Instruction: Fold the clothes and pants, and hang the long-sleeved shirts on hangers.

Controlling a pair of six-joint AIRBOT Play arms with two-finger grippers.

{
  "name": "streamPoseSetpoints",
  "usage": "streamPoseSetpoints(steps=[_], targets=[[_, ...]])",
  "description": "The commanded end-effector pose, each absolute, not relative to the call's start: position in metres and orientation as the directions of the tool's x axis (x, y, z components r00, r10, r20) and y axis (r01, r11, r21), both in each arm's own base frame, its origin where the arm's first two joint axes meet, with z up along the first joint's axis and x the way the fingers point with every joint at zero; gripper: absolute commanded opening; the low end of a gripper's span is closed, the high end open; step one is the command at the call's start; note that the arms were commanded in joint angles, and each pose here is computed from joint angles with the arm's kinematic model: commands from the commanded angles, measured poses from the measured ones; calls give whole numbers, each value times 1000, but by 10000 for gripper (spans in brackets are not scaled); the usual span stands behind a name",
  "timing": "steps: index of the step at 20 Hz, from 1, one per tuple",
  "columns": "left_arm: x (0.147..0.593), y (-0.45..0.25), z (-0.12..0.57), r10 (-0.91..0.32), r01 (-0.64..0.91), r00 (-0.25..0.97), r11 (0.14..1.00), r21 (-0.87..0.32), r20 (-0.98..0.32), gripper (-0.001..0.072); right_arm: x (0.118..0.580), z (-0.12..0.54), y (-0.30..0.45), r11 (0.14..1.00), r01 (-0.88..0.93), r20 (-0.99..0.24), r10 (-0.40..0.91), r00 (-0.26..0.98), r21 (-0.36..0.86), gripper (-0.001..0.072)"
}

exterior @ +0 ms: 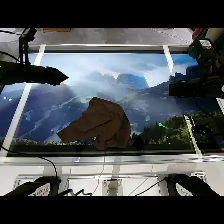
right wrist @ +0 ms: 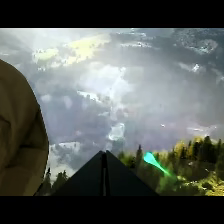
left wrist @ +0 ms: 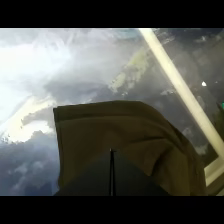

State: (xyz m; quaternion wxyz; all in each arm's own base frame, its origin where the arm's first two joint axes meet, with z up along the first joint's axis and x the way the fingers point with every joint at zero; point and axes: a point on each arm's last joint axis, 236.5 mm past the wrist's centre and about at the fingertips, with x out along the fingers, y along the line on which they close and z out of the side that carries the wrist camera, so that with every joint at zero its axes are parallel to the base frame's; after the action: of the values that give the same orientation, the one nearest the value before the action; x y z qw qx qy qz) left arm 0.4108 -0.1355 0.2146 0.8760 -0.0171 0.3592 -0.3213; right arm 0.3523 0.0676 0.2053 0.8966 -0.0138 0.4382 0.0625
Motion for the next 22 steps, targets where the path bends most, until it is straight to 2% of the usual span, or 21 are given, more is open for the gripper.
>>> streamPoseSetpoints(steps=[1,11,15,18,20,22], targets=[[411,-135,214,-575,550,535,793,-262,-619,11,353,204,68,992,-125,-789,100,606,30,11],[411,-136,213,-577,550,533,792,-265,-619,12,355,207,69,992,-126,-779,103,619,32,11],[411,-136,214,-579,550,533,791,-266,-617,11,362,213,70,991,-128,-754,109,648,34,11],[421,-135,222,-574,526,576,806,-273,-582,12,372,223,75,990,-135,-710,130,692,49,11],[413,-137,214,-581,530,537,796,-291,-612,11,370,223,84,984,-153,-711,170,683,88,12],[399,-137,200,-581,545,473,783,-299,-662,11,370,223,83,984,-164,-712,165,683,70,11]])
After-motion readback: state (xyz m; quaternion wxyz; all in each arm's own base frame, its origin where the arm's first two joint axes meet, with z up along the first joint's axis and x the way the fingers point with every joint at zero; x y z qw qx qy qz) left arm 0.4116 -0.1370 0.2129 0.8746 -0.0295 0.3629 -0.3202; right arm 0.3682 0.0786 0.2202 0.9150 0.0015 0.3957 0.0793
